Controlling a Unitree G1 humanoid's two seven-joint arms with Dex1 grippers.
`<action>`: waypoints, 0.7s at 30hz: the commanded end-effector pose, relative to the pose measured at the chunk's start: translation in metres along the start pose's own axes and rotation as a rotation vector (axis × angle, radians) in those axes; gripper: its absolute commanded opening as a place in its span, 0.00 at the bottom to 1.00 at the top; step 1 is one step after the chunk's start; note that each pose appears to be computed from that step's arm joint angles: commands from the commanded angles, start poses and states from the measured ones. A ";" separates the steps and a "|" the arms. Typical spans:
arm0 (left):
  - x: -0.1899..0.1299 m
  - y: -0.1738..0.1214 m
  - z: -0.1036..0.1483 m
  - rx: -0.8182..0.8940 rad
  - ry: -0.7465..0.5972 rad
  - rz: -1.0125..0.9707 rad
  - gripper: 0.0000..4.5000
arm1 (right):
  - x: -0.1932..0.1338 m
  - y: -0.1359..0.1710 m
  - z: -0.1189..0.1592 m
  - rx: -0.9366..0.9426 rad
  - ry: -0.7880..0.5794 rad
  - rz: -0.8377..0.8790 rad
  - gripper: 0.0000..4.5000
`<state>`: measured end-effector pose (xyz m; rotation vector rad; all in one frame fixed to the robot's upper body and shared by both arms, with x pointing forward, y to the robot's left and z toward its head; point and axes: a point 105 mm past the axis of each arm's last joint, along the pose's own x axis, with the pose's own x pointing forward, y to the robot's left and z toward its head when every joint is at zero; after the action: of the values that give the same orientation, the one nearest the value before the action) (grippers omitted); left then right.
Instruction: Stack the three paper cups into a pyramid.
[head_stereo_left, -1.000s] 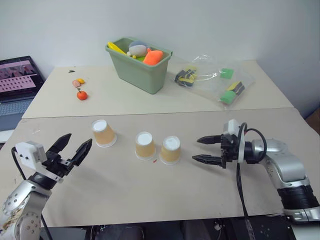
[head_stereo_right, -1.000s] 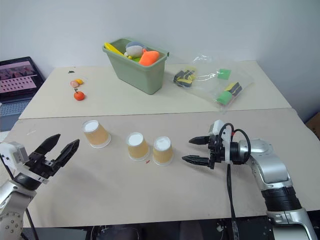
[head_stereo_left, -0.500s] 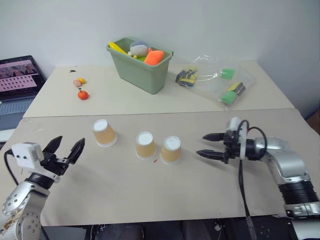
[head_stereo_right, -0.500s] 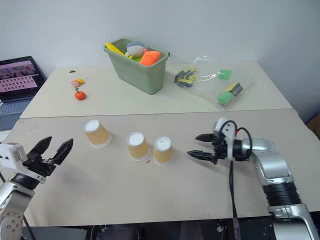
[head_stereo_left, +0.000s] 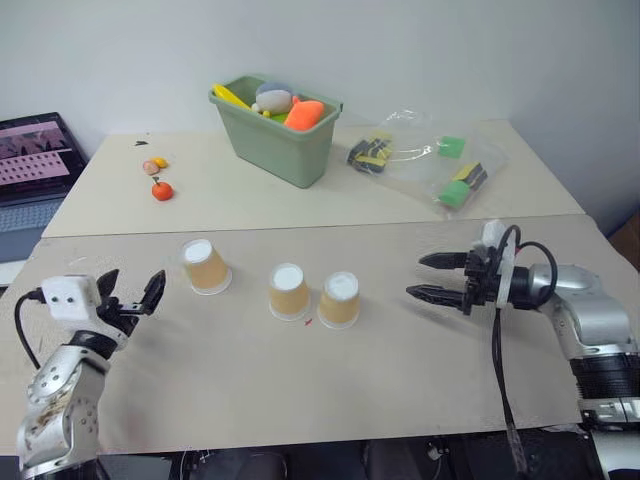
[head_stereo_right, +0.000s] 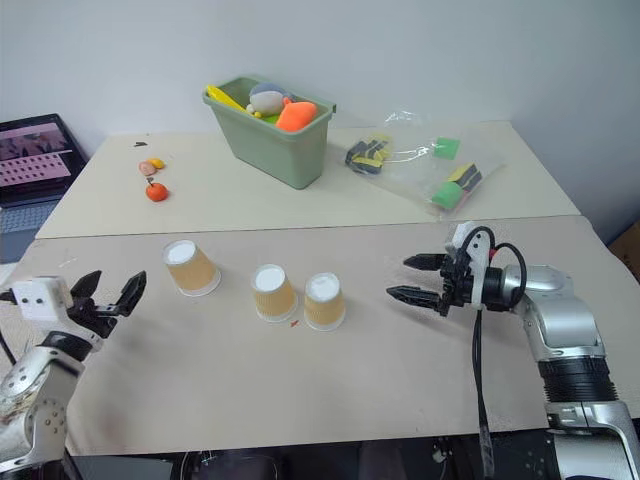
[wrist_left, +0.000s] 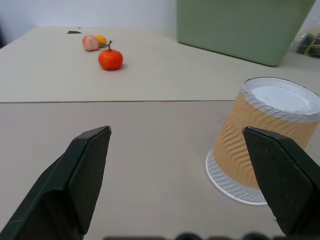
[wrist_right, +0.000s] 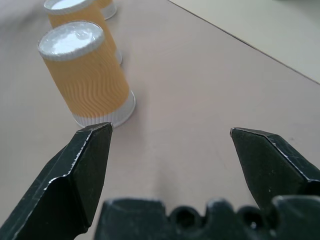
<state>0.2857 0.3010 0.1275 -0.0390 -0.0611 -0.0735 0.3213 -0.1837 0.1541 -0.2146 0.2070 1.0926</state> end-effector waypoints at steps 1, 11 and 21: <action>0.006 -0.011 0.010 0.027 -0.029 -0.080 1.00 | -0.008 0.015 0.031 -0.042 -0.068 0.056 0.99; 0.020 -0.020 0.009 0.006 -0.016 -0.160 1.00 | 0.003 0.047 0.054 -0.065 -0.103 0.178 0.99; 0.034 -0.044 0.005 0.003 0.009 -0.282 1.00 | 0.007 0.056 0.065 -0.081 -0.121 0.199 0.99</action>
<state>0.3160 0.2554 0.1268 -0.0597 -0.0419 -0.3344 0.2822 -0.1386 0.1967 -0.1800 0.1303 1.2943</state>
